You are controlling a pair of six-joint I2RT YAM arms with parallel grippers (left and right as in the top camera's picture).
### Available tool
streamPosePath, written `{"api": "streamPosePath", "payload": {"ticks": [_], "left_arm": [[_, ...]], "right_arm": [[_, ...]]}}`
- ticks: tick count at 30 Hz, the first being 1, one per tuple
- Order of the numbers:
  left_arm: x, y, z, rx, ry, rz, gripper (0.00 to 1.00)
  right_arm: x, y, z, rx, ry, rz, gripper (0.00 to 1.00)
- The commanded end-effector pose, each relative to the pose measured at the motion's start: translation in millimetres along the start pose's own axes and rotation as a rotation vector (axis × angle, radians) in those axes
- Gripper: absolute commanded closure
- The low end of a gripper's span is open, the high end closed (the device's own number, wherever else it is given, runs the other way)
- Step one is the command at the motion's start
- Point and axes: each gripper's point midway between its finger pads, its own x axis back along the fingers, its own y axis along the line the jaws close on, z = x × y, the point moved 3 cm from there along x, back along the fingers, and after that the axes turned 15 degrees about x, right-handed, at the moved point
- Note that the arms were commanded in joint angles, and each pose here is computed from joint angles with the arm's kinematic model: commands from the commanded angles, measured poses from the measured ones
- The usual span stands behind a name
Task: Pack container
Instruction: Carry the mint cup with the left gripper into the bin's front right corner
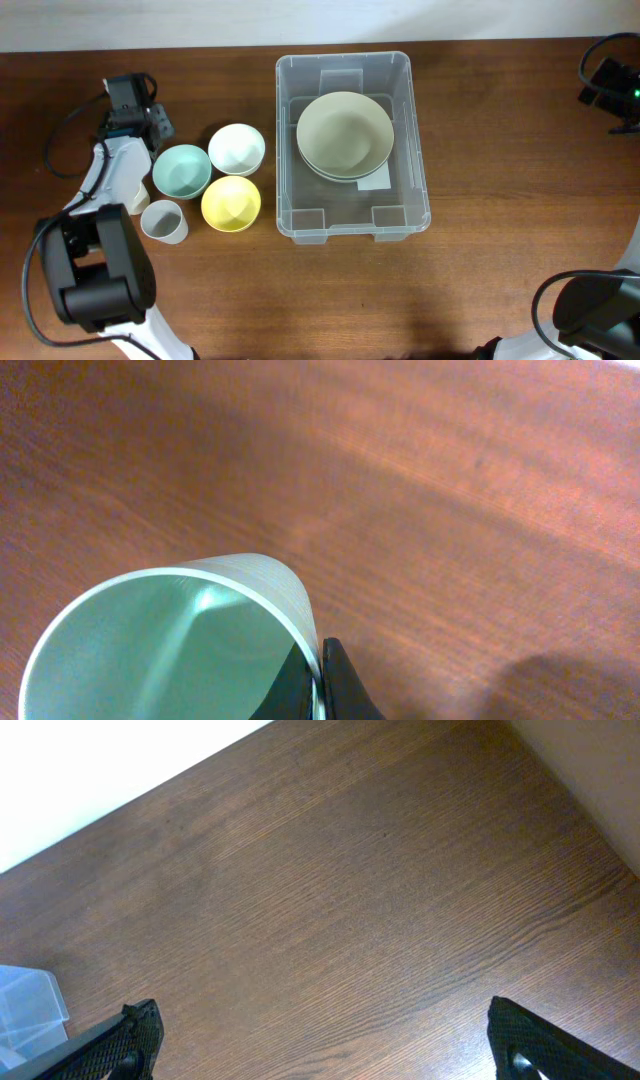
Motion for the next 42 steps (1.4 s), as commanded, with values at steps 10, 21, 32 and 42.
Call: {"api": "streamPosePath", "payload": {"ticks": [10,21,32,42], "left_arm": [[225,-128,-26,-0.218,-0.11,0.58,0.99],[328,-203,145,-0.895,0.192,1.075,0.99],[365,-216,270,-1.167,0.438,1.157,0.99],[334,-229,316,-1.227,0.527,1.102,0.99]], "right_arm": [[1,0,-1,0.0,-0.004,-0.001,0.01],[1,0,-1,0.0,-0.004,-0.001,0.01],[1,0,-1,0.0,-0.004,-0.001,0.01],[1,0,-1,0.0,-0.004,-0.001,0.01]]}}
